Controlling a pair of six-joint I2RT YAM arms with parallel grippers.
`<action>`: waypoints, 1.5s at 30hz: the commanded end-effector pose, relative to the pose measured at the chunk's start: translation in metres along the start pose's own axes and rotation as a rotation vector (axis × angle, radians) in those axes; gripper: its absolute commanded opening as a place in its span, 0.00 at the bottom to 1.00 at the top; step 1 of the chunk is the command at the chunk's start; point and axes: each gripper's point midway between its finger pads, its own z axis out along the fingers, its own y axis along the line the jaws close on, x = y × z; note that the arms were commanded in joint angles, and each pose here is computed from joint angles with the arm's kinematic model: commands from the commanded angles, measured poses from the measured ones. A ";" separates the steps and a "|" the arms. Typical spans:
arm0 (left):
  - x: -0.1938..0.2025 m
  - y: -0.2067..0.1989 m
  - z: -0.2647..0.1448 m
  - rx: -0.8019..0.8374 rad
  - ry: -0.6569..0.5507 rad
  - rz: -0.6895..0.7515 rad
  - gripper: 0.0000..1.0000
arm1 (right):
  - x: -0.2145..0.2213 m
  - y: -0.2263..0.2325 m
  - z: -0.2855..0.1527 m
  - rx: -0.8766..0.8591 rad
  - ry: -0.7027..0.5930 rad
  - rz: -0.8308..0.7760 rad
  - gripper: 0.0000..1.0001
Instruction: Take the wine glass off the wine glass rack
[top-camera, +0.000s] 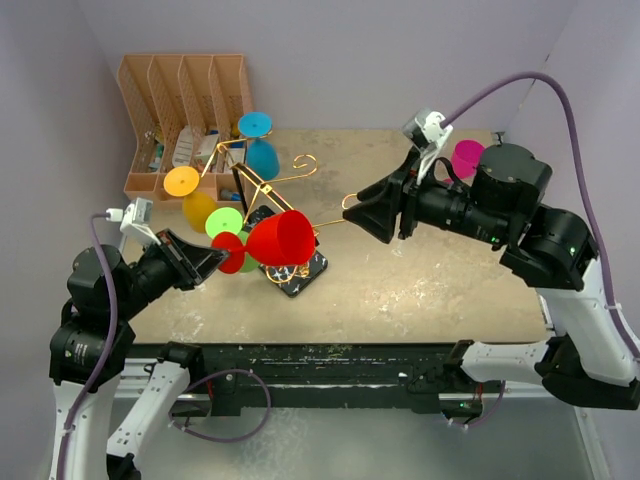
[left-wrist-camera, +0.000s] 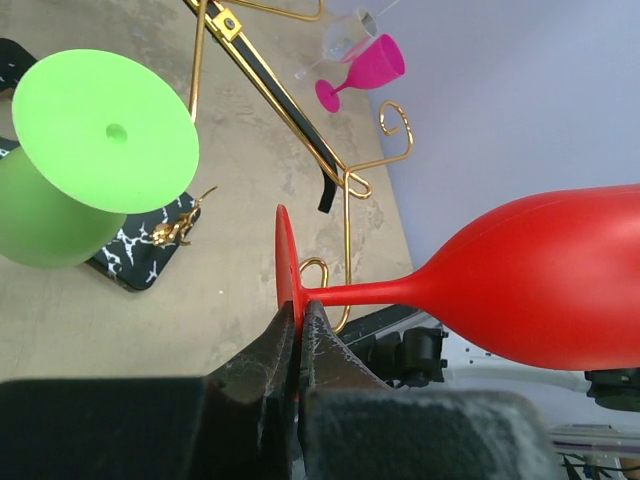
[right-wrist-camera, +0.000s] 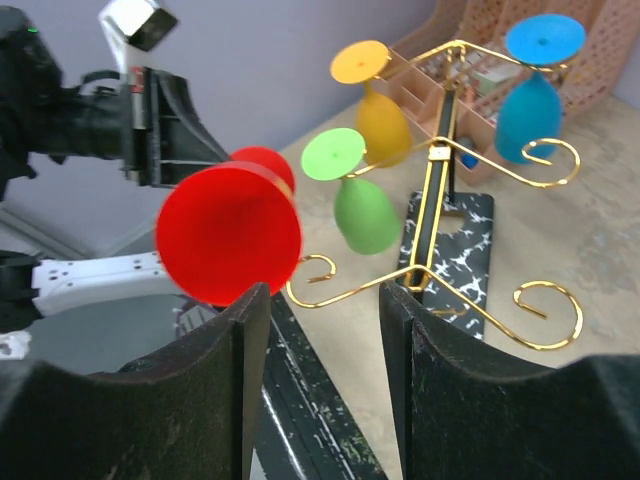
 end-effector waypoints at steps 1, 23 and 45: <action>-0.014 -0.010 -0.004 0.017 -0.043 0.061 0.00 | -0.012 0.028 0.007 -0.147 -0.026 0.029 0.51; -0.022 -0.025 -0.003 0.069 -0.057 0.063 0.00 | 0.012 0.033 0.055 -0.223 0.077 0.042 0.50; -0.027 -0.035 -0.002 0.111 -0.063 0.069 0.00 | 0.034 0.035 0.076 -0.202 0.146 0.065 0.00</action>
